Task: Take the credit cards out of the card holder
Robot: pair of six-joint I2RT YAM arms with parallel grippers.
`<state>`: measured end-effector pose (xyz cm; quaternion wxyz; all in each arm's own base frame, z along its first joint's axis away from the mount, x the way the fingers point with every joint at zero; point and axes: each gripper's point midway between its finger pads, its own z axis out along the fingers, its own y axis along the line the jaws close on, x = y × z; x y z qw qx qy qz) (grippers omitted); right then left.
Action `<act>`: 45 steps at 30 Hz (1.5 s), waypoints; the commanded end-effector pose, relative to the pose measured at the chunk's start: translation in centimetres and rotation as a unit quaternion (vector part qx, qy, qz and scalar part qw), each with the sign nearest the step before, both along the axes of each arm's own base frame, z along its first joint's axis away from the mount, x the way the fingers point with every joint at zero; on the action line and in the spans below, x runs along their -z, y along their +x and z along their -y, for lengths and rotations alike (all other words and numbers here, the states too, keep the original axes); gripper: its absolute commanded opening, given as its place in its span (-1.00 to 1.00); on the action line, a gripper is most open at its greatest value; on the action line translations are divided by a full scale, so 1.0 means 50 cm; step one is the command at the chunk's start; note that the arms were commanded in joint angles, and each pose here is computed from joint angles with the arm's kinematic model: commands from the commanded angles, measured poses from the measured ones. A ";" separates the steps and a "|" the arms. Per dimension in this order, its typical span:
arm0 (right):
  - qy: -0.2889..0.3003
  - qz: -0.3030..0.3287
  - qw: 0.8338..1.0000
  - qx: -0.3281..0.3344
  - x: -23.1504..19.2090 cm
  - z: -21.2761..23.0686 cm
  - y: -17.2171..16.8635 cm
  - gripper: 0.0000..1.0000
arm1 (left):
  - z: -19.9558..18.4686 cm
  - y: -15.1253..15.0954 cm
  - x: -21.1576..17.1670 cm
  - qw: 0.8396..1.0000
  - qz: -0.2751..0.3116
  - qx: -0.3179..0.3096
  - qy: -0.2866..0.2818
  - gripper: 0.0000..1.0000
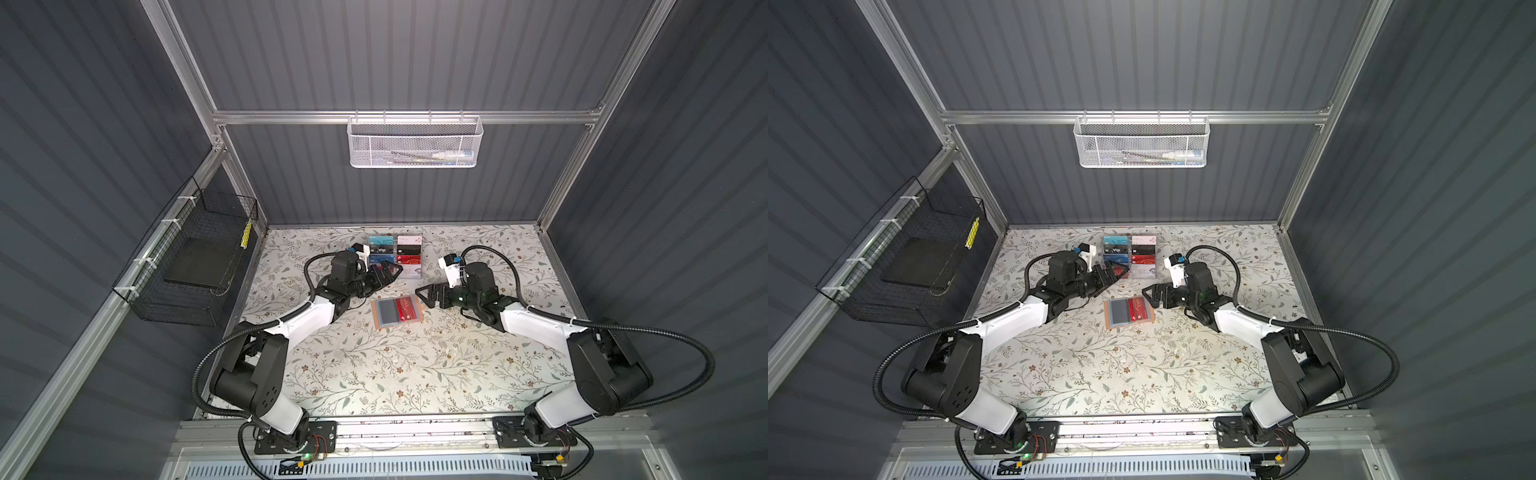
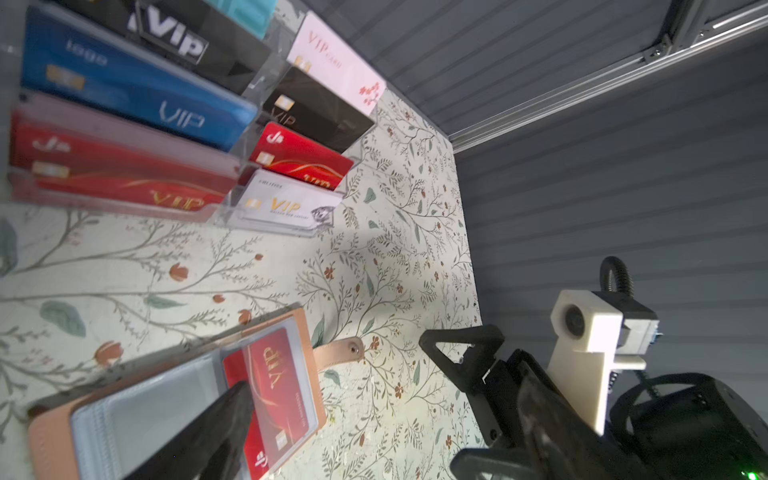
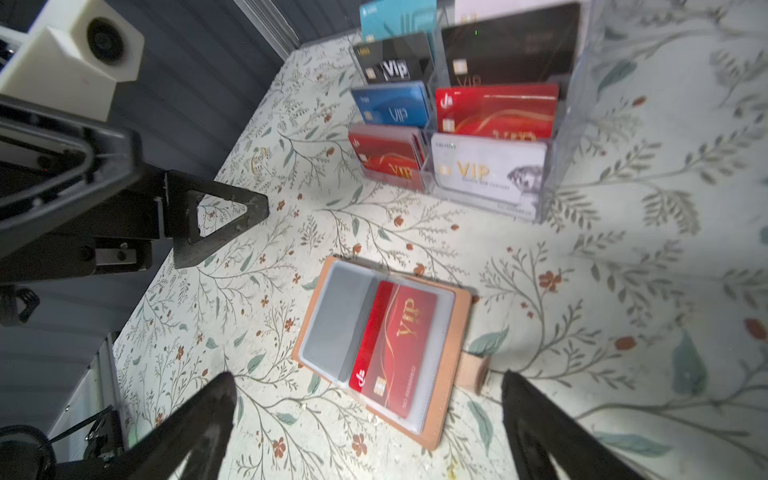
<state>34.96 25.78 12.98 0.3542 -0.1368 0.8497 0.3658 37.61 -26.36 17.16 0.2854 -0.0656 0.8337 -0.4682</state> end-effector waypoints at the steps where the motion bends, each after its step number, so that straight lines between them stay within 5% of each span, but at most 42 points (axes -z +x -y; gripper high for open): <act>1: 0.026 -0.016 0.999 -0.019 0.008 -0.026 -0.015 0.98 | 0.014 -0.004 0.003 0.999 -0.014 -0.004 -0.049 1.00; 26: 0.055 -0.110 0.991 -0.054 0.117 -0.096 -0.022 0.98 | 0.039 0.004 0.140 0.987 -0.104 -0.022 -0.118 1.00; 45: 0.066 -0.100 0.991 -0.054 0.104 -0.094 -0.029 0.98 | 0.046 -0.009 0.182 0.983 -0.136 -0.021 -0.122 1.00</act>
